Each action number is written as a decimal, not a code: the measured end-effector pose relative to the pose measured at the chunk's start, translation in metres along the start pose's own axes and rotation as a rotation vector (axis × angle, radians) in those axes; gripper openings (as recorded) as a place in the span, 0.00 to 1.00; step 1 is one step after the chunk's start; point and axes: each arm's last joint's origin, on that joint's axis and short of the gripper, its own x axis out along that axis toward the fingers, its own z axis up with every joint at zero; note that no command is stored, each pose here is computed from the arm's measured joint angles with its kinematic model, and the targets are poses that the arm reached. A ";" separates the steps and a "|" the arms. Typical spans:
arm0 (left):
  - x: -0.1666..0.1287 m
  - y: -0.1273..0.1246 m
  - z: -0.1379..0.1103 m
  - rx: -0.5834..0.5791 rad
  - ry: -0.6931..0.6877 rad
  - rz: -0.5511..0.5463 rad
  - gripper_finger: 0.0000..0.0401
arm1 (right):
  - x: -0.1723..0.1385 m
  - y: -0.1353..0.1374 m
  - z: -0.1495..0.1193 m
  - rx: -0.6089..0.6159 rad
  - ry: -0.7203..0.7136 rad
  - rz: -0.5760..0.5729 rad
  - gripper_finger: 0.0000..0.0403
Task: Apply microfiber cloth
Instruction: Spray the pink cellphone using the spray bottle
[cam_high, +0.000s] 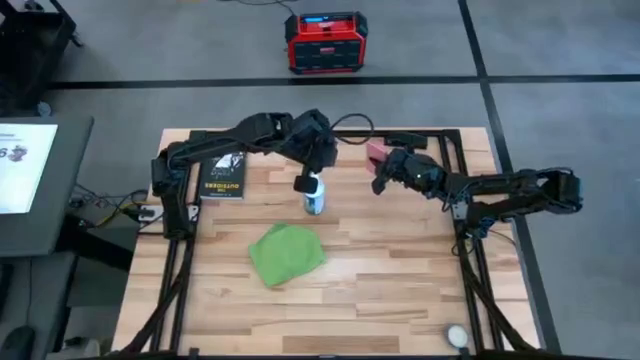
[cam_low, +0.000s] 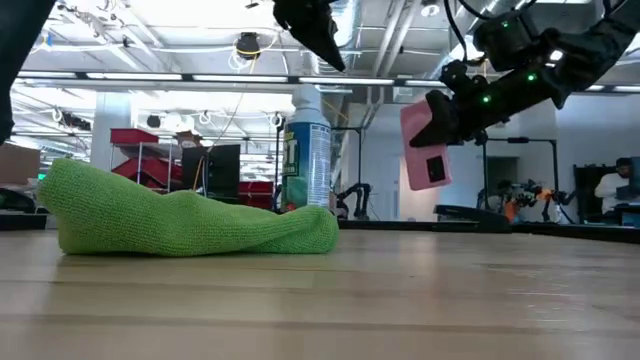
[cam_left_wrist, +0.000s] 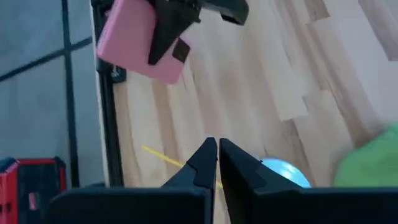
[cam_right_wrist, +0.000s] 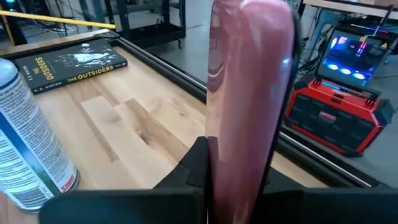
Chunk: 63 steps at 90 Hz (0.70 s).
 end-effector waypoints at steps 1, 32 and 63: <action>0.000 0.000 -0.001 -0.002 0.005 -0.003 0.00 | 0.000 0.000 0.000 -0.003 -0.001 0.004 0.03; 0.010 -0.001 -0.009 -0.045 0.052 -0.024 0.00 | 0.005 -0.012 0.003 -0.001 -0.016 0.068 0.03; 0.009 0.000 -0.014 -0.095 0.089 -0.036 0.00 | 0.045 -0.020 -0.008 -0.015 0.020 0.153 0.03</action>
